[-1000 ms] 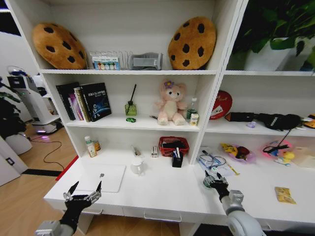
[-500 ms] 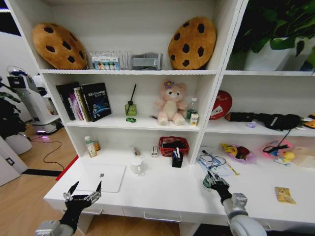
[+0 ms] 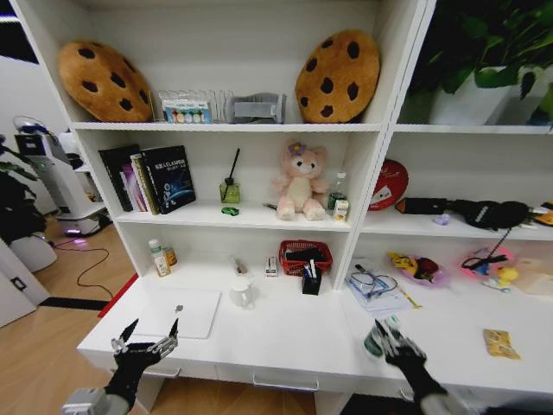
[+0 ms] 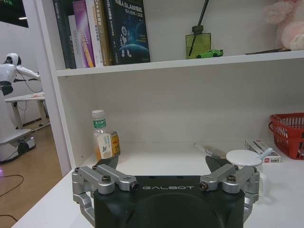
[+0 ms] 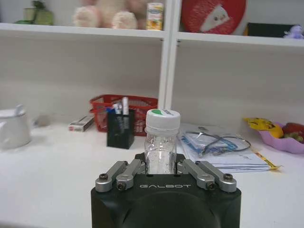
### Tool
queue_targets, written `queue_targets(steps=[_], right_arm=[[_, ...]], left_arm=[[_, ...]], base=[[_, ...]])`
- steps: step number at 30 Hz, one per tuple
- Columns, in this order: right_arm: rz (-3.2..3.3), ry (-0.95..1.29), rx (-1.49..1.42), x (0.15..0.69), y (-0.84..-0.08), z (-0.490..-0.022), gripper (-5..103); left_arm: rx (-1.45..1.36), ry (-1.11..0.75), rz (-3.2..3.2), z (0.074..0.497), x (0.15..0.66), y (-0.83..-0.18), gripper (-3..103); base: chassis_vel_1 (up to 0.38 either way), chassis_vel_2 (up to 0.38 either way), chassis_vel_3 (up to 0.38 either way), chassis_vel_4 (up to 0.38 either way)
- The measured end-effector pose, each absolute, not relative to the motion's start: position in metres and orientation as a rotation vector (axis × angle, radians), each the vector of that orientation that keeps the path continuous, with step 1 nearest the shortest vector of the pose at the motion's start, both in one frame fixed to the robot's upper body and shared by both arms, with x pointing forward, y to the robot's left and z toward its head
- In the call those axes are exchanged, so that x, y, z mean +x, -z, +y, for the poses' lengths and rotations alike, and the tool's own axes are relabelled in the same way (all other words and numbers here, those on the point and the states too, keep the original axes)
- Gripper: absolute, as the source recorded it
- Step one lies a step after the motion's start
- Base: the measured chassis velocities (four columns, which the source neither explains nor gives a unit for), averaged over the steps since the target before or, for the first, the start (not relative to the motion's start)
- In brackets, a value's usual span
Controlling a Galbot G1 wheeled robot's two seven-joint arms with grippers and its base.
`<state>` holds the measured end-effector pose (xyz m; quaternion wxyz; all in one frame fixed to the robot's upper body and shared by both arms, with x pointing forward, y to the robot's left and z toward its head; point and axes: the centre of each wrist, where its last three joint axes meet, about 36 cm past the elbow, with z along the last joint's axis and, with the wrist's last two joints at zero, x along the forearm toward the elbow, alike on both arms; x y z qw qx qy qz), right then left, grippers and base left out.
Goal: Organize the objects on the table.
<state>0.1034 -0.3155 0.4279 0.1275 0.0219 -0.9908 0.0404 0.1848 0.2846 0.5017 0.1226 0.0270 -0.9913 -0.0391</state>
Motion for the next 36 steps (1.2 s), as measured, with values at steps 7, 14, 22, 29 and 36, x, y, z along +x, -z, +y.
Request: queue_targets(steps=[7, 14, 22, 29, 36], right_arm=[[-2.774, -0.294, 0.128, 0.021, -0.364, -0.318, 25], [-2.580, -0.412, 0.028, -0.038, -0.252, -0.363, 25], [-2.459, -0.446, -0.147, -0.025, -0.124, -0.410, 25], [-2.509, -0.411, -0.211, 0.036, -0.074, -0.416, 25], [-2.597, -0.373, -0.206, 0.092, -0.046, -0.405, 25]], left_arm=[[0.079, 0.114, -2.892, 0.285, 0.185, -0.502, 100], [0.080, 0.114, -2.893, 0.285, 0.185, -0.502, 100], [0.080, 0.114, -2.893, 0.285, 0.185, -0.502, 100], [0.080, 0.114, -2.892, 0.285, 0.185, -0.502, 100], [0.080, 0.114, -2.893, 0.285, 0.185, -0.502, 100]], base=[[0.000, 0.000, 0.000, 0.000], [0.000, 0.000, 0.000, 0.000], [0.000, 0.000, 0.000, 0.000], [0.000, 0.000, 0.000, 0.000], [0.000, 0.000, 0.000, 0.000]])
